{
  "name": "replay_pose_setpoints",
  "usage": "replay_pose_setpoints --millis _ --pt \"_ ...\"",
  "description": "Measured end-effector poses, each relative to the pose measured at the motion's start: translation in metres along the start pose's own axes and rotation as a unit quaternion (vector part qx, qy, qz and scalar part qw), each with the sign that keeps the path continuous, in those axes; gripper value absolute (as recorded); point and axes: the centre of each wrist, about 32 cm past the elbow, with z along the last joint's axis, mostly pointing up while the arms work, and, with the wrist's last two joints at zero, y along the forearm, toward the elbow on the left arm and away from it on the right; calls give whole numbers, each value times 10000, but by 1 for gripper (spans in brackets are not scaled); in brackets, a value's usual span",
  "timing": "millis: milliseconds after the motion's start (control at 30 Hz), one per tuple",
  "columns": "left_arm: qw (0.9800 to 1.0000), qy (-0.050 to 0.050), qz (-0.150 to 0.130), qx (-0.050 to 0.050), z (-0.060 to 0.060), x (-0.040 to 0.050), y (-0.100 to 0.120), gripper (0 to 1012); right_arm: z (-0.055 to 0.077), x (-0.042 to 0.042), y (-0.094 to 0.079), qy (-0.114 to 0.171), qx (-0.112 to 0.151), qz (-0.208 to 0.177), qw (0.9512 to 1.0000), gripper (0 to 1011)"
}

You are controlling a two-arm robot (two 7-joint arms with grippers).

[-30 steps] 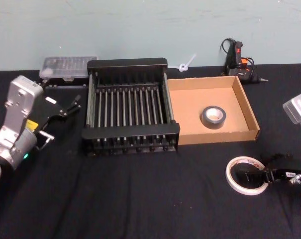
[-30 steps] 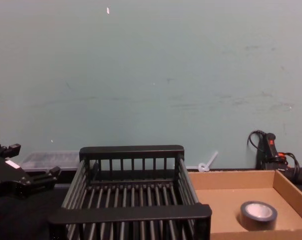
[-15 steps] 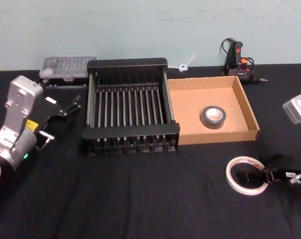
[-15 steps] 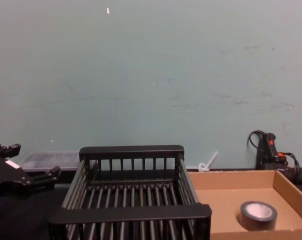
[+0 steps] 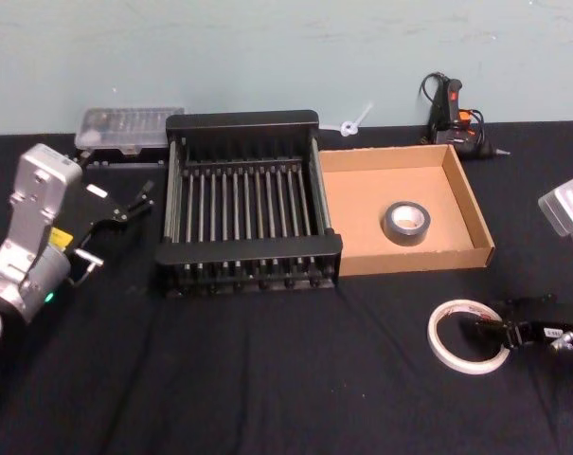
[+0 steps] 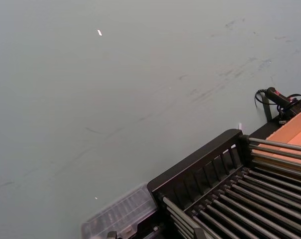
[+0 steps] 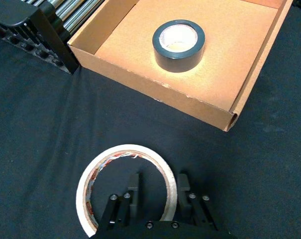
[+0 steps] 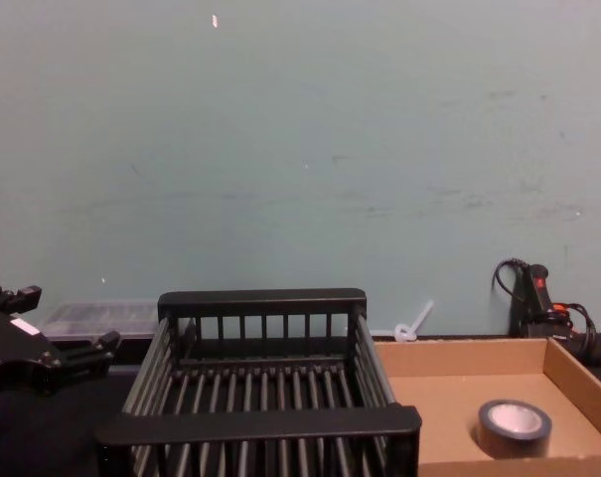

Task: Pick up the white tape and place it into the black box , Pick up the silver tape and place it into the brown box.

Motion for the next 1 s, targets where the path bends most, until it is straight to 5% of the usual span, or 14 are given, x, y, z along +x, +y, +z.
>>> replay_pose_setpoints --millis 500,1000 --pt "10000 0 0 0 0 0 0 1001 0 0 0 0 0 1 10000 79" --pt "10000 0 0 0 0 0 0 1001 0 0 0 0 0 1 10000 78"
